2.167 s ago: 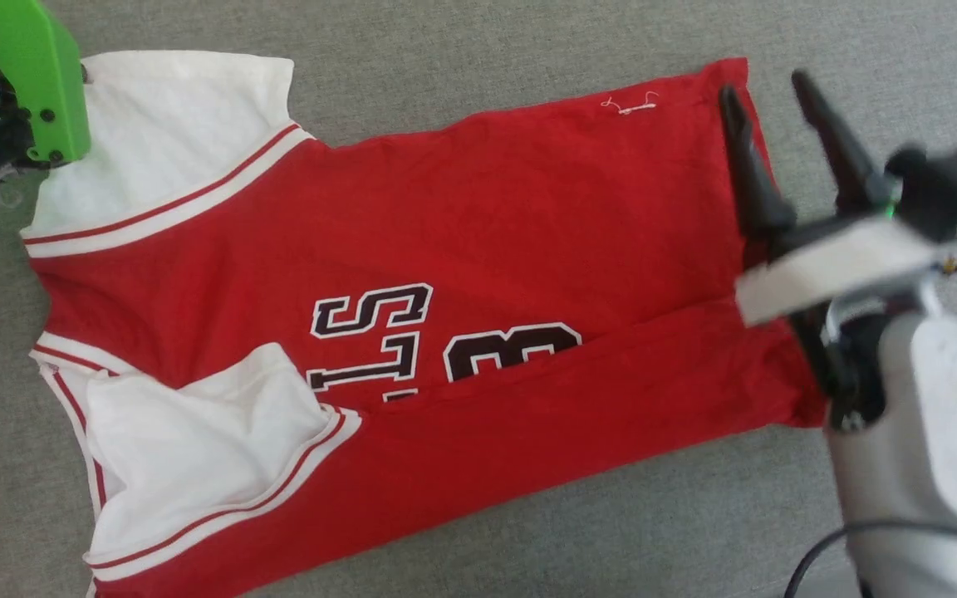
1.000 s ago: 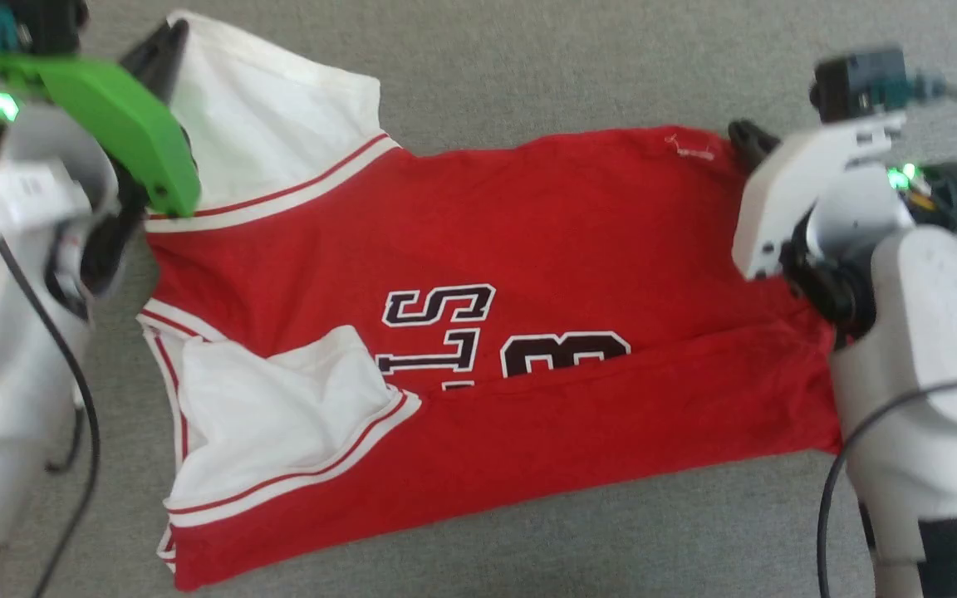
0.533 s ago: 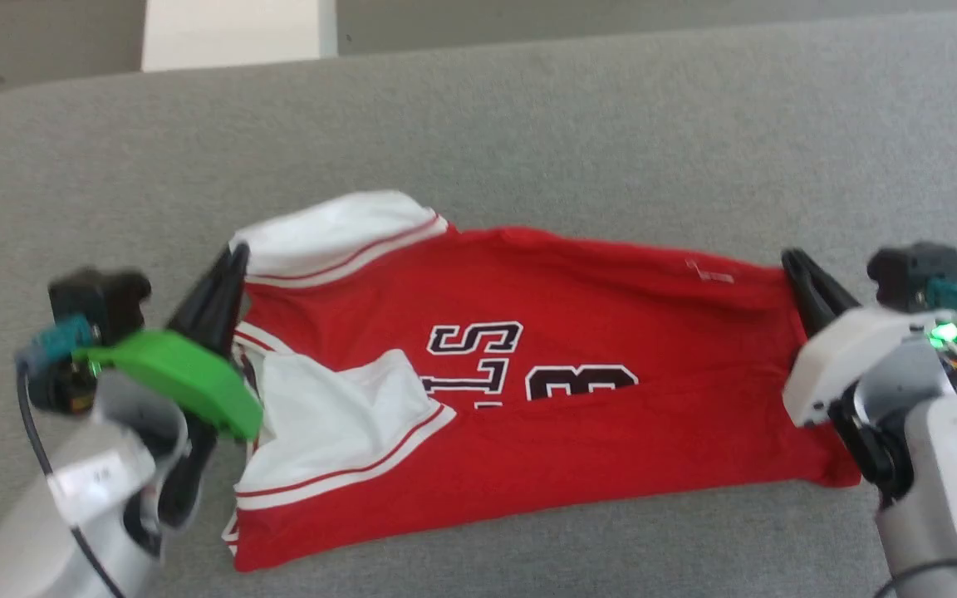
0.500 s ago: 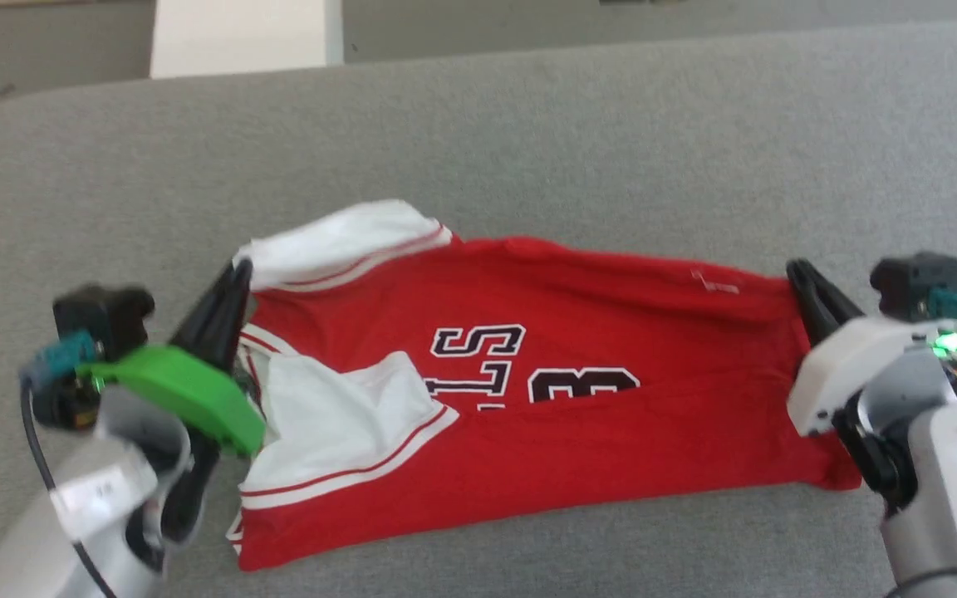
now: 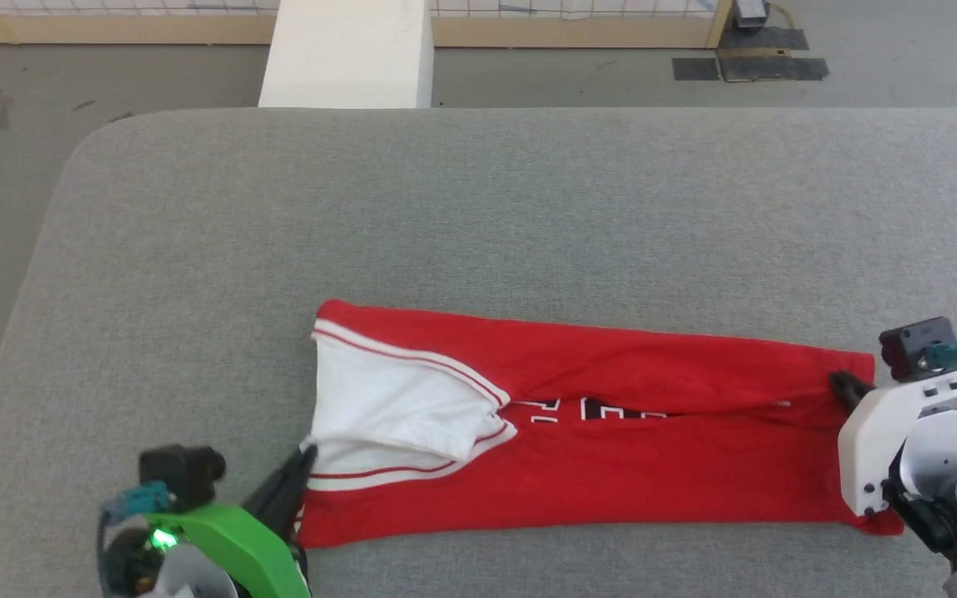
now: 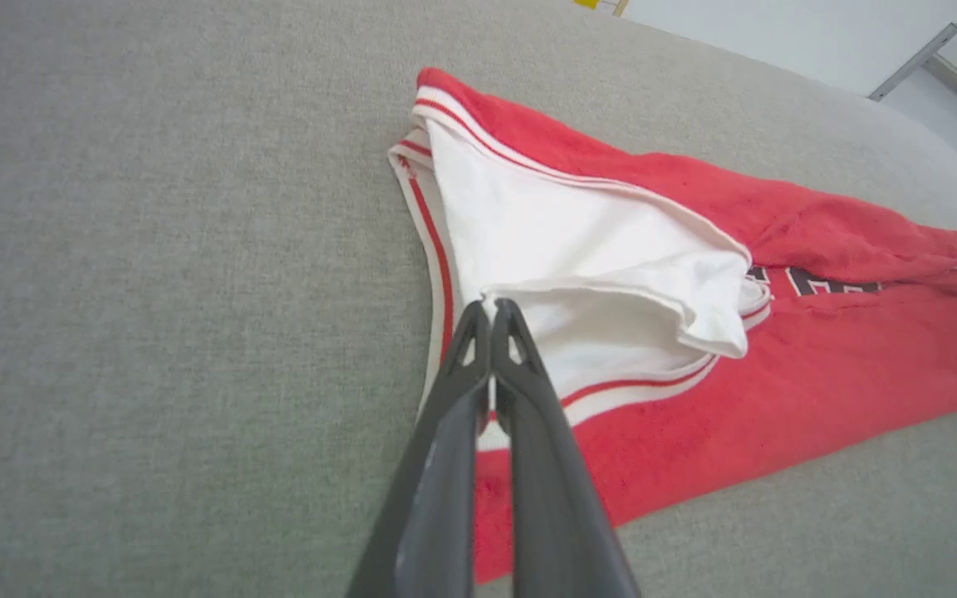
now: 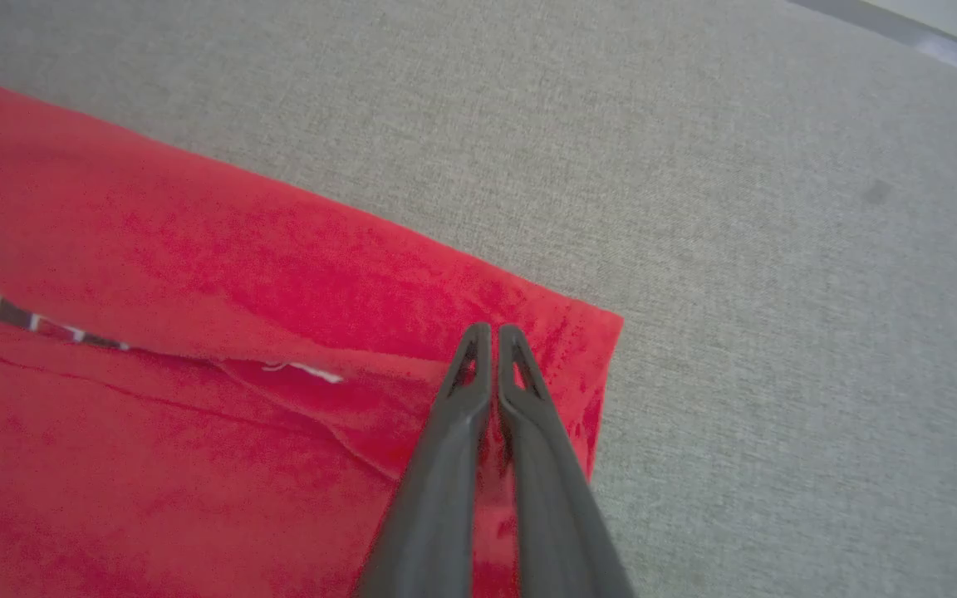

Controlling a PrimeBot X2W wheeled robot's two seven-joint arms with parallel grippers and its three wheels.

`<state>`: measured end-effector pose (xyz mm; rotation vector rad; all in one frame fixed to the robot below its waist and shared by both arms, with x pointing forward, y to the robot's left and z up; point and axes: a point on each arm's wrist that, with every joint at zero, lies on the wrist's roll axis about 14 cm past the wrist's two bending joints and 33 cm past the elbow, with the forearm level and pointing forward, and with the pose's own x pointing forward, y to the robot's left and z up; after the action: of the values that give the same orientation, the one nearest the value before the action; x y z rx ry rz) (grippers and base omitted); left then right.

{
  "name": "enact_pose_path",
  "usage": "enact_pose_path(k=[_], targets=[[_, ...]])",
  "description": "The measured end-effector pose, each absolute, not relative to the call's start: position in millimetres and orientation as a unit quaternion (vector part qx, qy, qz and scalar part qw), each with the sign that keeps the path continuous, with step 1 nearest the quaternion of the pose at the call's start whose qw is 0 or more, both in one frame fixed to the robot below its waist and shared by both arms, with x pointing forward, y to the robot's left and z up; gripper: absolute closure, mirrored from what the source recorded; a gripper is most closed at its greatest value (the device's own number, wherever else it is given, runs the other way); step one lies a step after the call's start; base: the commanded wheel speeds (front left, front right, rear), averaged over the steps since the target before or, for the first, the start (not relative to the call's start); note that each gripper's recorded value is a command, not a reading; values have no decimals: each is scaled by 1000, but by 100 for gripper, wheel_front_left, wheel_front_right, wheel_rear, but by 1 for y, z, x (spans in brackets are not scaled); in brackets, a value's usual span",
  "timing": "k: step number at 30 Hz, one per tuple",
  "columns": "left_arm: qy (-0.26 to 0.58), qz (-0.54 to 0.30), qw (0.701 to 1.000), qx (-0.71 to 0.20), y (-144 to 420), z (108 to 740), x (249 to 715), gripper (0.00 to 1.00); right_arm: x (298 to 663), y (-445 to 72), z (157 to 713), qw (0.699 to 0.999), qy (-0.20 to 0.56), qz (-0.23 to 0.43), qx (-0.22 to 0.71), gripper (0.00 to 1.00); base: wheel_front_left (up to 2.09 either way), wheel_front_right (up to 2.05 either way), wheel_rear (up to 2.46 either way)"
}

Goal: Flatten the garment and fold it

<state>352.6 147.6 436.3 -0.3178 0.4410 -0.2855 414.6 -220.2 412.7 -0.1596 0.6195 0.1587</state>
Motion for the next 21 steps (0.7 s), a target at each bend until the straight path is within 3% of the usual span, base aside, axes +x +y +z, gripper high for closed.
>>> enact_pose_path(k=[6,9,10,11,12,13,21], targets=[[283,-153,931,-171,136,407,325,100,398,-220,381,914,387,88,-87,100,0,0,0],[293,-152,927,-177,134,400,320,100,399,-221,379,911,395,83,-80,100,0,0,0],[296,-150,926,-179,133,397,318,56,399,-221,379,911,397,81,-74,87,0,0,0],[296,-149,926,-180,133,397,317,21,400,-220,380,913,395,79,-68,66,0,0,0],[292,-147,927,-182,132,398,318,0,401,-219,382,915,391,76,-60,35,0,0,0],[286,-146,929,-185,131,400,318,0,402,-218,384,918,388,73,-47,0,0,0,0],[192,-131,958,-170,134,428,330,0,389,-213,397,941,332,39,55,0,0,0,0]])
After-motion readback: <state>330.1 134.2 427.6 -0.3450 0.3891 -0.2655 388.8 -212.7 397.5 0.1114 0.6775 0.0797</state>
